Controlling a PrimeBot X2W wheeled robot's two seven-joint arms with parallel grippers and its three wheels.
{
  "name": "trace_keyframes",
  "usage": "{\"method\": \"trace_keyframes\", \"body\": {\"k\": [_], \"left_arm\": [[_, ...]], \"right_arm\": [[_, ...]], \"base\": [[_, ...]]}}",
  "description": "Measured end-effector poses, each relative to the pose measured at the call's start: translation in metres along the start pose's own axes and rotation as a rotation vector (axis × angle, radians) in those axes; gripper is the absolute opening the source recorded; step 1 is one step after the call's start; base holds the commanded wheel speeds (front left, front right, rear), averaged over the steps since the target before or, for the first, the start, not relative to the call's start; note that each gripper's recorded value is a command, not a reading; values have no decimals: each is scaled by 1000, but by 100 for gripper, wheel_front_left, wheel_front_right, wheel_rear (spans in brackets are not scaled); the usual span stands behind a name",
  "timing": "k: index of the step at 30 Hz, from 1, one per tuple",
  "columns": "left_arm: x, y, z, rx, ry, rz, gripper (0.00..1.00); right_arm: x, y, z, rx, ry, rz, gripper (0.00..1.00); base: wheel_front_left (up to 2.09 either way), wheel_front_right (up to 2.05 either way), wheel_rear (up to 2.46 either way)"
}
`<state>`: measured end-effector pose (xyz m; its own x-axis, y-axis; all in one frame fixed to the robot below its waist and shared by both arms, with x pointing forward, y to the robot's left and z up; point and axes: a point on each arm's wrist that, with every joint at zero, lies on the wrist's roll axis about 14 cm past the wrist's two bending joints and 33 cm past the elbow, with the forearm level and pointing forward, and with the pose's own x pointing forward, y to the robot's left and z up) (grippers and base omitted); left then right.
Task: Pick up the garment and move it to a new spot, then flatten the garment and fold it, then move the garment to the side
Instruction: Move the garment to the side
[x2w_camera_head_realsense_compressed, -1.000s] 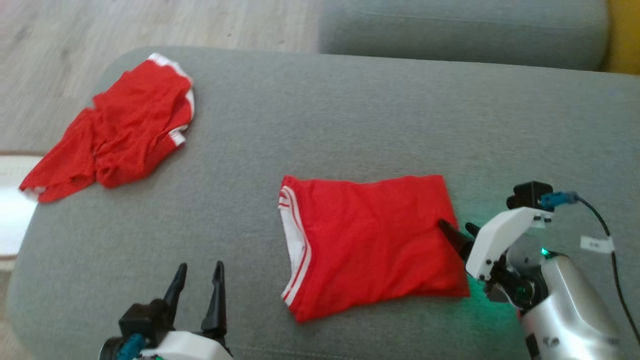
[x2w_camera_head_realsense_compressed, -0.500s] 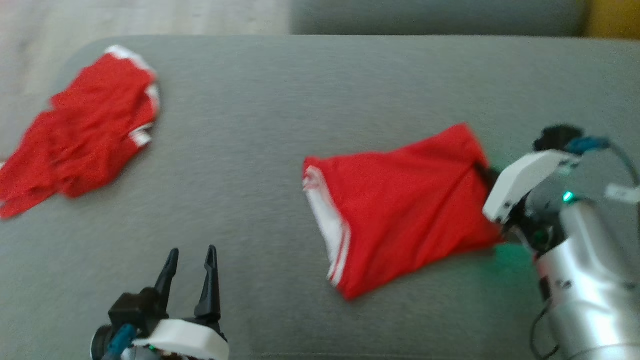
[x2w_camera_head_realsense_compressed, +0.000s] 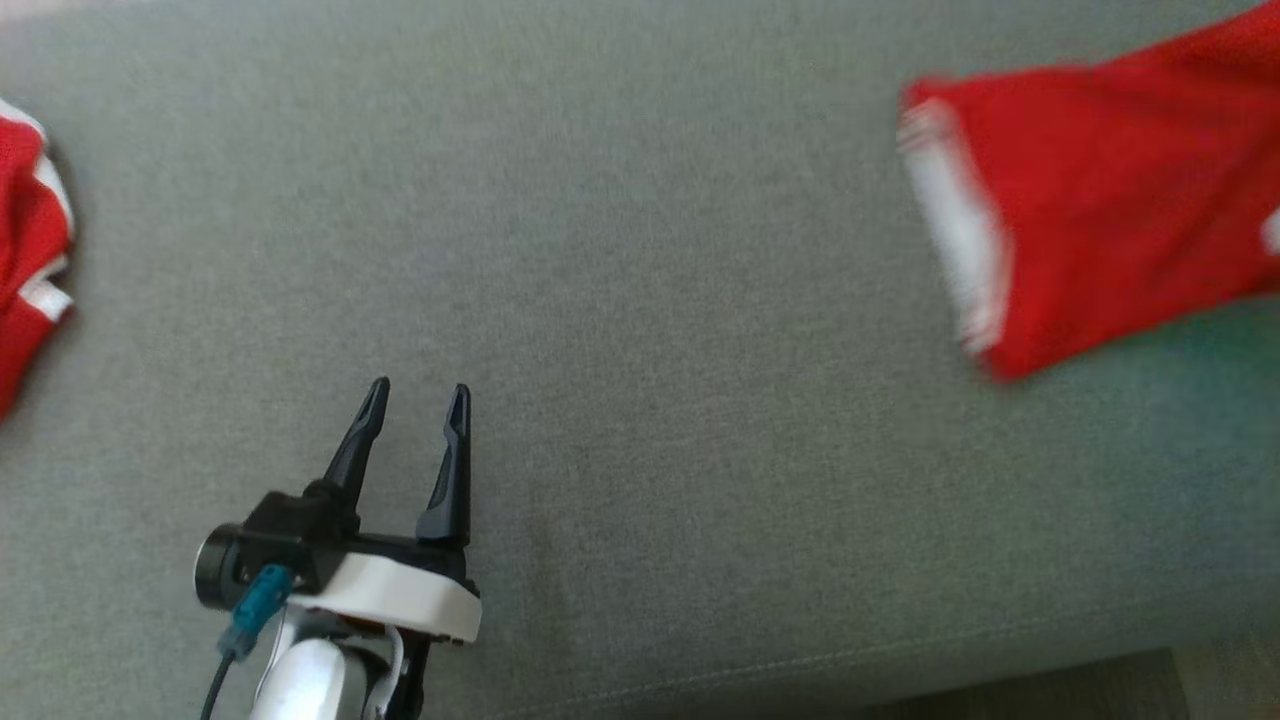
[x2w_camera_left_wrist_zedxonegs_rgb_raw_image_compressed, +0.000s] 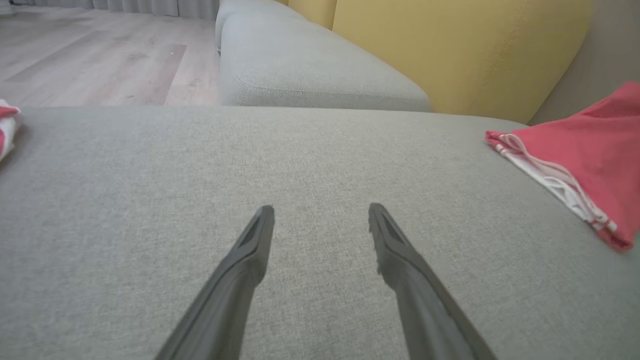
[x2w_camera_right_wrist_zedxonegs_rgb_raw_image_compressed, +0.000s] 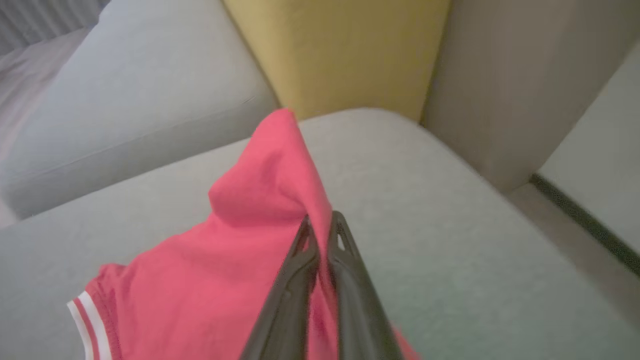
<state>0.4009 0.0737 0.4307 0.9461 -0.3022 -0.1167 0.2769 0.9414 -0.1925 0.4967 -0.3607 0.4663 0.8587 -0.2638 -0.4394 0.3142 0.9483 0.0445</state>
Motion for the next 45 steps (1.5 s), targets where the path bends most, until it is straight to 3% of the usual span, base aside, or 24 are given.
{"method": "trace_keyframes", "body": {"k": [3,7,8,9,10,17,21,27,31,38,45], "left_arm": [[1,5,-11,-4,29,14,100],[-6,15,-14,6,41,47,100],[-8,17,-15,5,45,53,100],[-9,19,-16,6,47,60,100],[-9,21,-16,6,48,65,100],[-13,22,-1,10,7,81,100],[-18,21,11,6,-28,94,100],[-36,21,26,-9,-69,129,100],[-48,22,31,-8,-83,142,100],[-87,37,26,3,-78,224,100],[-112,49,21,14,-75,272,100]], "right_arm": [[10,-31,18,-12,-56,-92,0],[19,-44,13,-54,-38,-153,0],[21,-46,13,-73,-43,-165,10],[21,-48,15,-102,-56,-178,84],[21,-50,17,-120,-66,-190,100],[8,-33,61,-276,-248,-187,100],[-9,-6,80,-311,-370,-120,100],[-48,29,81,-273,-493,3,100],[-74,47,66,-223,-518,70,100],[-139,89,-12,-167,-438,213,100],[-174,117,-59,-137,-388,326,100]], "base": [[0,0,0],[0,0,0],[0,0,0],[0,0,0],[0,0,0],[0,0,0],[0,0,0],[0,0,0],[0,0,0],[0,0,0],[0,0,0]]}}
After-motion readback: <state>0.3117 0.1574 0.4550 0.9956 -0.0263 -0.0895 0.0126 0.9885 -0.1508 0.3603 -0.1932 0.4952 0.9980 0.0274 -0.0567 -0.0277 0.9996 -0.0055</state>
